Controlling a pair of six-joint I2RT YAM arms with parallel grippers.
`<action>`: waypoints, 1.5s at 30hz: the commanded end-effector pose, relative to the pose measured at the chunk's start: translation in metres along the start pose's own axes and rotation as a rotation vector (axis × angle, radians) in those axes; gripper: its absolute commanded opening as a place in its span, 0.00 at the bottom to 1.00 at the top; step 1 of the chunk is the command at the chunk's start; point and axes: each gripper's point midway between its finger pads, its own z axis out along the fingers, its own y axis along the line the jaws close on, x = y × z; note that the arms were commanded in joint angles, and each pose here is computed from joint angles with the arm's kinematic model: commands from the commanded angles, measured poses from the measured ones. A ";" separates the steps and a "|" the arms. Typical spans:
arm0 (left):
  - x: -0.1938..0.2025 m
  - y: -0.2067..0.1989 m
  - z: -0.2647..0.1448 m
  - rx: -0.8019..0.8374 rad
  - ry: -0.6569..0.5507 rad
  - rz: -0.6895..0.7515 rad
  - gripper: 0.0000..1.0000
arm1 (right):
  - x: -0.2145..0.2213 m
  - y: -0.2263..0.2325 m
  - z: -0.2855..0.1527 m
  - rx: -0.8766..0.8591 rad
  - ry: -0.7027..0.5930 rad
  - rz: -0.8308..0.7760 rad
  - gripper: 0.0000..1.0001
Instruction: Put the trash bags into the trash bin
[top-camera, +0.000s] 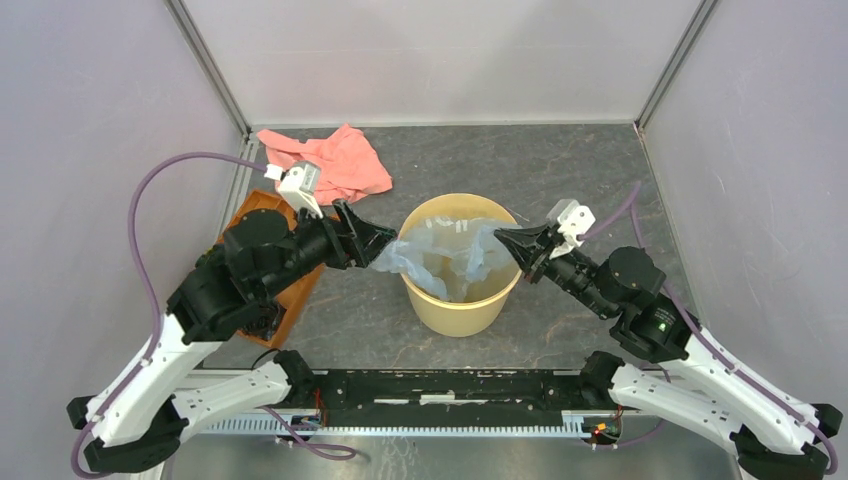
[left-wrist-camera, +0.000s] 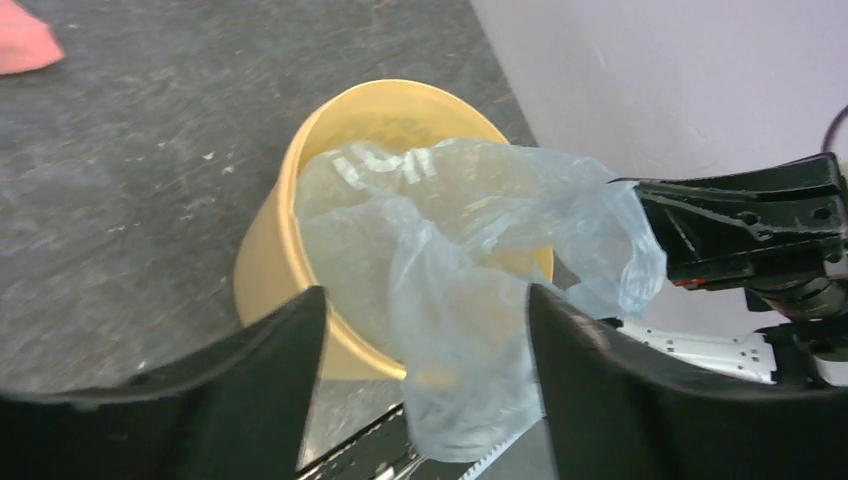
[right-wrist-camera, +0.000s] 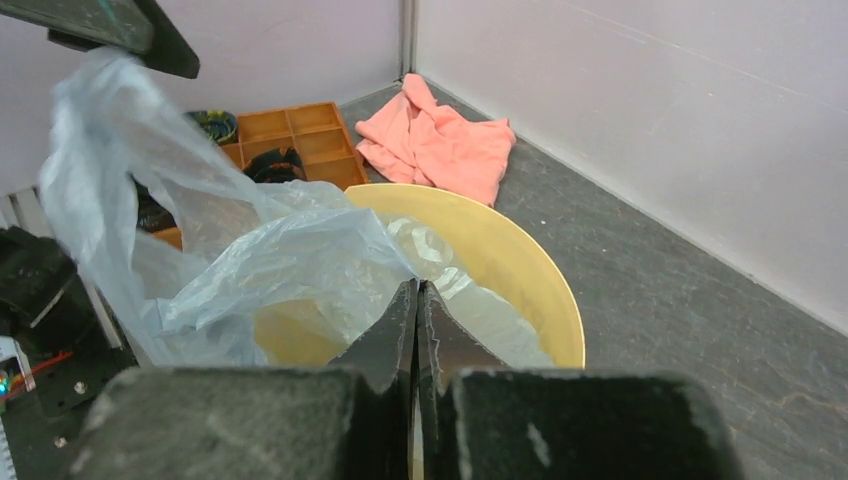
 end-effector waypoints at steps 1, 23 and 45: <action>-0.021 0.008 -0.027 -0.140 0.011 -0.060 0.86 | -0.048 -0.016 -0.004 0.094 -0.124 0.110 0.01; 0.014 -0.057 -0.041 0.221 0.224 -0.132 1.00 | -0.086 -0.057 0.018 0.366 -0.217 0.407 0.01; 0.006 -0.095 0.031 0.170 0.021 0.153 0.96 | -0.071 -0.094 0.077 0.659 -0.101 0.369 0.01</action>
